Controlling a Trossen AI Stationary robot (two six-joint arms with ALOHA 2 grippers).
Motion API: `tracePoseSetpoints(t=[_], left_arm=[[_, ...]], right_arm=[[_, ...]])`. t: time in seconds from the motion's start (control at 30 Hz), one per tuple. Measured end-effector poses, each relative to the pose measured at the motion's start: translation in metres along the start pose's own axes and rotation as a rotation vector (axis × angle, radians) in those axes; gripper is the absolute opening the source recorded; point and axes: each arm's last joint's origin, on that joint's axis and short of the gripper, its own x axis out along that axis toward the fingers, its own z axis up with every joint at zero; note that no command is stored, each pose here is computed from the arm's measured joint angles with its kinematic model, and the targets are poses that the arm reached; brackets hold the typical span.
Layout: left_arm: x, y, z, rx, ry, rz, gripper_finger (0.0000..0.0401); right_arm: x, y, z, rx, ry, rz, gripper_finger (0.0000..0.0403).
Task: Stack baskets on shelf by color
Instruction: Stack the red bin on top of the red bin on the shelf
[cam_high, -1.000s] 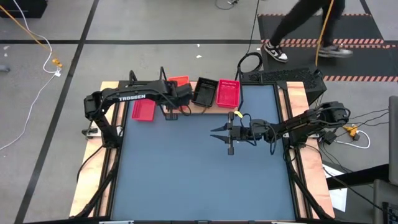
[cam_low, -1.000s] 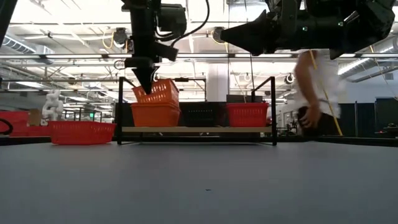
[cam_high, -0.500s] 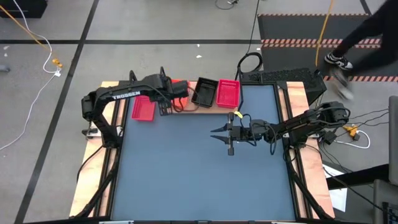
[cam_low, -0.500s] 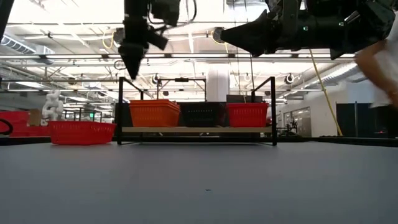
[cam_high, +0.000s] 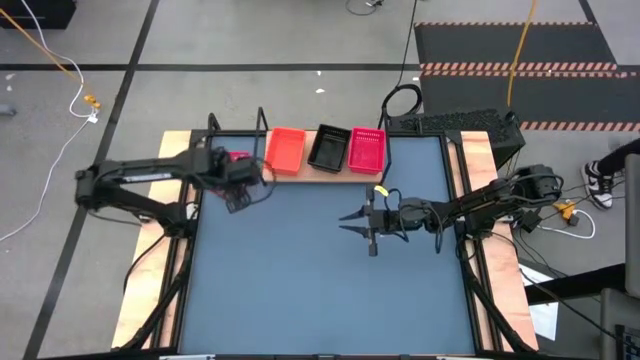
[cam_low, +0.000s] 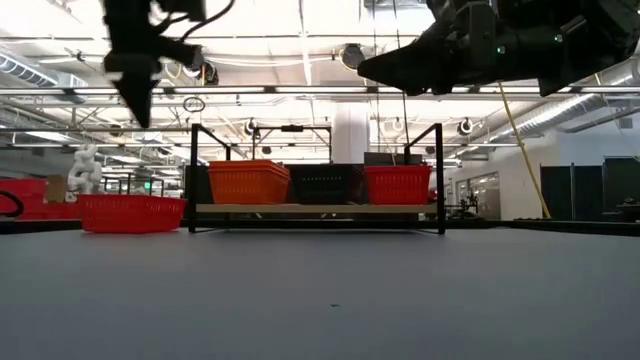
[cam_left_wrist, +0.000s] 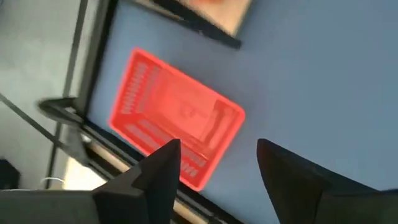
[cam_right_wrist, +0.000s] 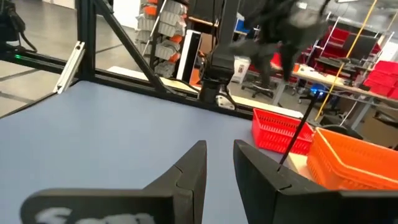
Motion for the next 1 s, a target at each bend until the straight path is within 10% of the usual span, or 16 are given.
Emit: tracePoseSetpoints(t=[0.53, 1.0], left_arm=[[0.071, -0.008, -0.020, -0.151, 0.116, 0.002, 0.0182], [0.085, -0.008, -0.015, 0.079, 0.133, -0.054, 0.0182]], right_arm=[[0.000, -0.002, 0.007, -0.037, -0.072, -0.020, 0.0073], [0.000, -0.001, 0.003, -0.101, -0.028, -0.011, 0.0073]])
